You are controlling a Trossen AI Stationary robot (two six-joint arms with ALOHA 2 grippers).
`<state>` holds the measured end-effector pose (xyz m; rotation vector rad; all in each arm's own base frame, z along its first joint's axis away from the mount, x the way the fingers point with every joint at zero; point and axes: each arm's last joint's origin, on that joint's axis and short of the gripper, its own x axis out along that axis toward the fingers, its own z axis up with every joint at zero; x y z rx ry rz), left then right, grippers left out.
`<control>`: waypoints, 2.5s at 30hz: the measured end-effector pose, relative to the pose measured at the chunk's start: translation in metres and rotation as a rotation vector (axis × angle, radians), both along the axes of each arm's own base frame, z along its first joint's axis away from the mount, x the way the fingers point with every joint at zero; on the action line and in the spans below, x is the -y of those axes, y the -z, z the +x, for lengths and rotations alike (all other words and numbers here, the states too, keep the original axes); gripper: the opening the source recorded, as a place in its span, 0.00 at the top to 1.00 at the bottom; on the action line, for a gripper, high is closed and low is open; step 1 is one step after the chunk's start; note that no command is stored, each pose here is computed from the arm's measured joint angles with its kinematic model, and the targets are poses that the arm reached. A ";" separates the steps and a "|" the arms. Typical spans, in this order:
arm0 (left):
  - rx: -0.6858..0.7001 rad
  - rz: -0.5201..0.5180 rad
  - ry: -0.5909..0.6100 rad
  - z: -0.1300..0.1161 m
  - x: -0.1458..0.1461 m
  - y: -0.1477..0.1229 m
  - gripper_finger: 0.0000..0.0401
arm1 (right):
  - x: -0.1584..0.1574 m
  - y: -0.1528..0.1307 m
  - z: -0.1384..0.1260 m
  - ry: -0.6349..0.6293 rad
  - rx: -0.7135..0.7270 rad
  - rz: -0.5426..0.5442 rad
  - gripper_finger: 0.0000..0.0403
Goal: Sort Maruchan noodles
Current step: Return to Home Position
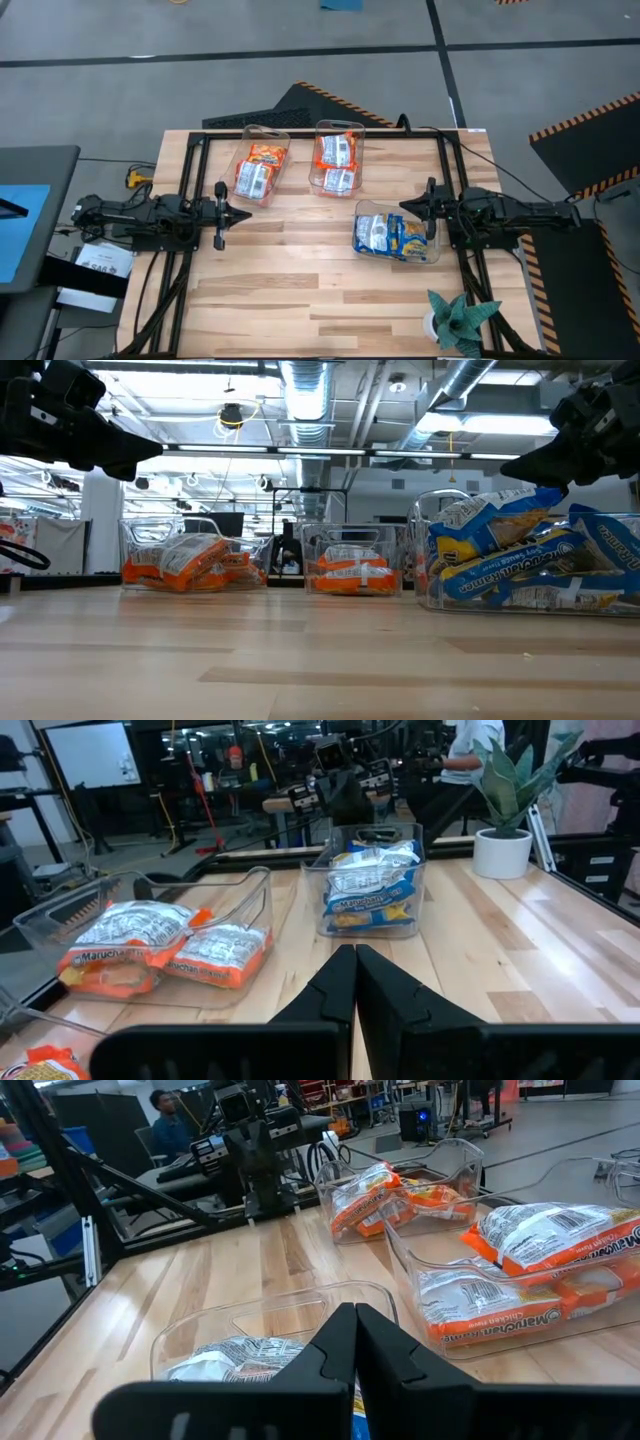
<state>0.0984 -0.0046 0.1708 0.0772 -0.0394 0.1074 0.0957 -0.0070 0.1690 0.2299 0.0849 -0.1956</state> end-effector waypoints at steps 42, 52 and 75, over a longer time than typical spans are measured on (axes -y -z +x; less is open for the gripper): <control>-0.003 0.004 0.000 0.000 0.000 0.001 1.00 | 0.002 -0.001 0.001 0.016 0.161 -0.006 0.92; -0.003 0.001 0.000 0.000 0.000 0.001 1.00 | 0.002 -0.001 0.001 0.016 0.161 -0.006 0.92; -0.004 0.005 -0.001 0.000 0.000 0.001 1.00 | 0.002 -0.001 0.001 0.017 0.162 -0.006 0.92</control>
